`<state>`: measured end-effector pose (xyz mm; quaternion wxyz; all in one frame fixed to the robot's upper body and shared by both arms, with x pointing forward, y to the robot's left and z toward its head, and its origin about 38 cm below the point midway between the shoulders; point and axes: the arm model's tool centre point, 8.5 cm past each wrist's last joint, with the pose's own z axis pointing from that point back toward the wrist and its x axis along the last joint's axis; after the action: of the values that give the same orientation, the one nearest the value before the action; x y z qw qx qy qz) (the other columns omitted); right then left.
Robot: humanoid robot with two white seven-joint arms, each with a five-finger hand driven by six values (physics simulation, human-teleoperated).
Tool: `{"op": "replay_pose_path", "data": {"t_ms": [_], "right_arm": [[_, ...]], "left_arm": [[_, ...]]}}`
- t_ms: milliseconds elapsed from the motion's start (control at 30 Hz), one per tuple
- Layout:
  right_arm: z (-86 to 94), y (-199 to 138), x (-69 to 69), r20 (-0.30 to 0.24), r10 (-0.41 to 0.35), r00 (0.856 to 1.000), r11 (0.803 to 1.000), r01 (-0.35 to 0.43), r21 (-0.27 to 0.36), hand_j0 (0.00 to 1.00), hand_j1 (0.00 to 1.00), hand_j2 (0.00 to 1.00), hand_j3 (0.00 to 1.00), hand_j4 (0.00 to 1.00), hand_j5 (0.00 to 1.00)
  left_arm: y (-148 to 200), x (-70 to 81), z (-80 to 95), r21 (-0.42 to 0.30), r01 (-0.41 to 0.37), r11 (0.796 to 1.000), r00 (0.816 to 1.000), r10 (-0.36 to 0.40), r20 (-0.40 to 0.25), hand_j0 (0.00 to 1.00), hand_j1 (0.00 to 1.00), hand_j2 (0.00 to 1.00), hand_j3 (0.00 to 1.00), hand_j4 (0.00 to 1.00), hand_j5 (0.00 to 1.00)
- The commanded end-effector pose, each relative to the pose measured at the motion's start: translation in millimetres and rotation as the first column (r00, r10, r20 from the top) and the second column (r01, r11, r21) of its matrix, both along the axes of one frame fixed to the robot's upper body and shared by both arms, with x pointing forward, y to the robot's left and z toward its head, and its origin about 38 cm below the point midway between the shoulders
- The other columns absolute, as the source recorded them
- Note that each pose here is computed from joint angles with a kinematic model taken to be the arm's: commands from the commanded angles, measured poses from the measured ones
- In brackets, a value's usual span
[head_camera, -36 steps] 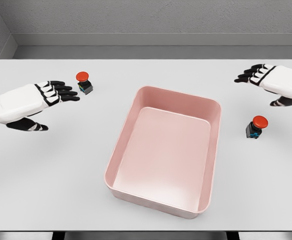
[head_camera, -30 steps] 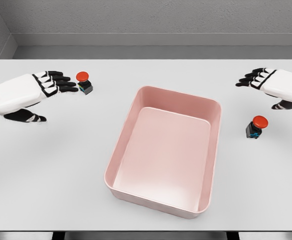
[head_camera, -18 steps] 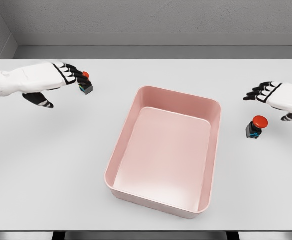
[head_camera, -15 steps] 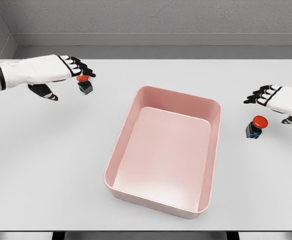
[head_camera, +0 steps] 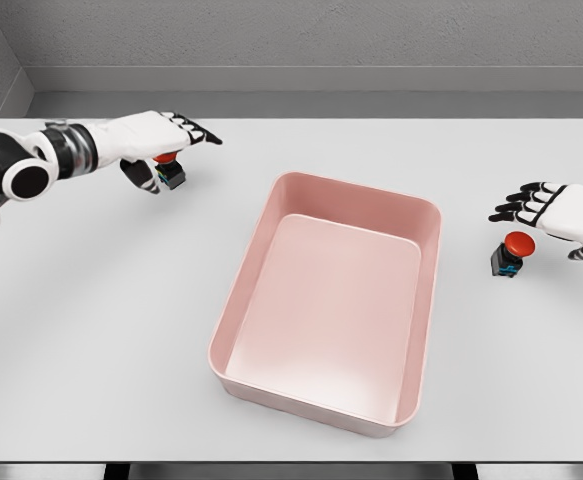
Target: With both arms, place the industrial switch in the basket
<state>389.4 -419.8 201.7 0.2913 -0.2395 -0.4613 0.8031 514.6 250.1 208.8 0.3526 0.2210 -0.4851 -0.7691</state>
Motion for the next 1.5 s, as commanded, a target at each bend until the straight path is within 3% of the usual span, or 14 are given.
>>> {"op": "replay_pose_path", "data": {"t_ms": [0, 100, 167, 333, 600, 933, 1100, 1200, 1467], "right_arm": [[1.5, 1.0, -1.3, 0.0, 0.004, 1.0, 1.0, -0.004, 0.004, 1.0, 1.0, 1.0, 1.0, 1.0, 1.0], [-3.4, 12.2, -6.8, -0.013, 0.037, 0.999, 0.999, -0.037, 0.015, 1.0, 1.0, 1.0, 1.0, 1.0, 1.0], [-4.1, 14.6, -7.9, -0.015, 0.044, 0.999, 0.999, -0.044, 0.017, 1.0, 1.0, 1.0, 1.0, 1.0, 1.0], [-1.9, 19.6, -8.2, -0.007, 0.057, 0.998, 0.998, -0.057, 0.029, 1.0, 1.0, 1.0, 1.0, 1.0, 1.0], [-7.1, 26.5, -12.8, -0.023, 0.078, 0.997, 0.996, -0.077, 0.032, 1.0, 1.0, 1.0, 1.0, 1.0, 1.0], [-28.5, 26.8, 3.4, -0.039, 0.032, 0.999, 0.998, -0.03, 0.061, 1.0, 1.0, 1.0, 1.0, 1.0, 1.0], [-31.6, 22.2, 4.8, -0.039, 0.023, 0.999, 0.999, -0.022, 0.038, 1.0, 1.0, 1.0, 1.0, 1.0, 1.0], [-31.5, 23.6, 4.9, -0.034, 0.029, 0.999, 0.999, -0.028, 0.033, 0.88, 0.88, 0.88, 0.88, 0.88, 0.88], [-32.8, 30.5, 1.1, -0.04, 0.054, 0.998, 0.998, -0.053, 0.032, 0.87, 0.87, 0.87, 0.87, 0.87, 0.87]], "left_arm": [[3.4, 0.4, -4.0, 0.018, -0.014, 1.0, 1.0, 0.014, -0.004, 1.0, 1.0, 1.0, 1.0, 1.0, 1.0], [14.1, 0.1, -4.1, 0.04, -0.03, 0.999, 1.0, 0.03, -0.001, 1.0, 1.0, 1.0, 1.0, 1.0, 1.0], [33.3, 7.9, -10.2, 0.065, -0.089, 0.994, 0.996, 0.09, -0.007, 0.99, 0.99, 0.99, 0.99, 0.99, 0.99], [24.3, 15.3, -6.1, 0.061, -0.116, 0.991, 0.993, 0.116, 0.008, 0.93, 0.93, 0.93, 0.93, 0.93, 0.93], [-4.0, 23.7, -11.4, 0.097, -0.085, 0.992, 0.996, 0.082, 0.035, 0.89, 0.89, 0.89, 0.89, 0.89, 0.89], [2.8, 22.9, -12.0, 0.105, -0.093, 0.99, 0.995, 0.09, 0.034, 0.83, 0.83, 0.83, 0.83, 0.83, 0.83], [6.5, 24.6, -14.1, 0.11, -0.107, 0.988, 0.994, 0.105, 0.028, 0.83, 0.83, 0.83, 0.83, 0.83, 0.83], [4.4, 24.4, -16.5, 0.123, -0.101, 0.987, 0.995, 0.098, 0.031, 0.83, 0.83, 0.83, 0.83, 0.83, 0.83], [6.5, 24.6, -19.9, 0.133, -0.106, 0.986, 0.994, 0.103, 0.025, 0.8, 0.8, 0.8, 0.8, 0.8, 0.8]]}}
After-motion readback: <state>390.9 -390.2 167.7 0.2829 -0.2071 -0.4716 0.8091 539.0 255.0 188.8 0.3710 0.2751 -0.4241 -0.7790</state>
